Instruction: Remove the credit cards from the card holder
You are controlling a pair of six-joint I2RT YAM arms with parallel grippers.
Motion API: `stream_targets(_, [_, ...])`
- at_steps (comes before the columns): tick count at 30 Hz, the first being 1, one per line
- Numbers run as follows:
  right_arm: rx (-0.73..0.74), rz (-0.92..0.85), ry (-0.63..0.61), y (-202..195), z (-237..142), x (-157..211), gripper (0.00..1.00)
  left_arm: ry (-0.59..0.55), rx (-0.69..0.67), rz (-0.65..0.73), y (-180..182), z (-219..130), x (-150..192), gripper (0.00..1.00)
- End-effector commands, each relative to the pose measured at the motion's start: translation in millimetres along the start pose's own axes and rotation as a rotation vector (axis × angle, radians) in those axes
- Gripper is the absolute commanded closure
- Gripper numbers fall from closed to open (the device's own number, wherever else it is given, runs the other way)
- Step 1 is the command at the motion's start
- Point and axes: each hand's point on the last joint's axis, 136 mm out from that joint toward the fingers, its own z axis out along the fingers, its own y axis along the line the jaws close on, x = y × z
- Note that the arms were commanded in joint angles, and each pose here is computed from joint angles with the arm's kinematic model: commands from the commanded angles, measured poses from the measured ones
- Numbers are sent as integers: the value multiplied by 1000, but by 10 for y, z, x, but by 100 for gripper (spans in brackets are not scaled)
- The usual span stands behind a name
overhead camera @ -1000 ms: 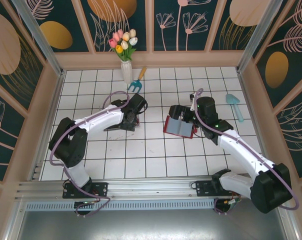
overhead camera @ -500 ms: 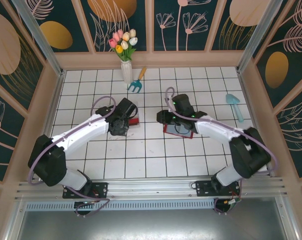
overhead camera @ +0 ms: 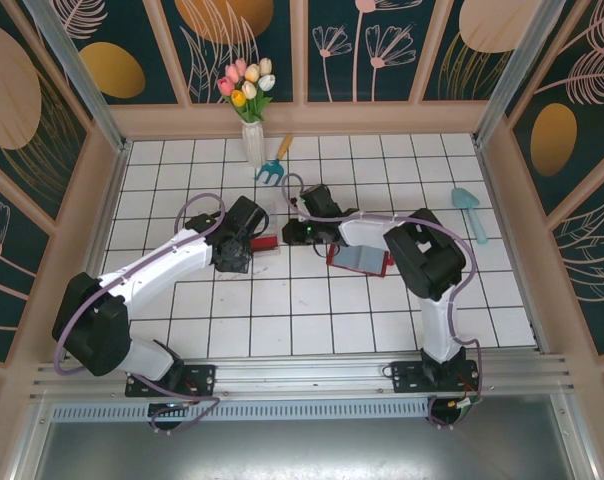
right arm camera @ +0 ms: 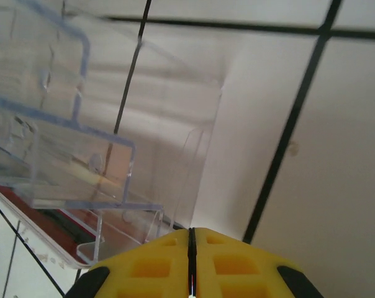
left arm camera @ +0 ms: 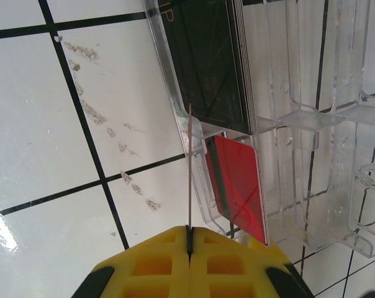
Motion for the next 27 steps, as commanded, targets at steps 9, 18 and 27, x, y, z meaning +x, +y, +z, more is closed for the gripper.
stream_targets(9, [-118, -123, 61, 731, 190, 434, 89, -62, -31, -410, 196, -158, -214, 100])
stream_targets(18, [-28, -69, -44, 562, -149, 238, 89, -76, -40, -421, 298, -66, -253, 100])
stream_targets(27, [12, -27, -218, 357, -980, -182, 82, -108, -34, -415, 298, 42, -283, 100])
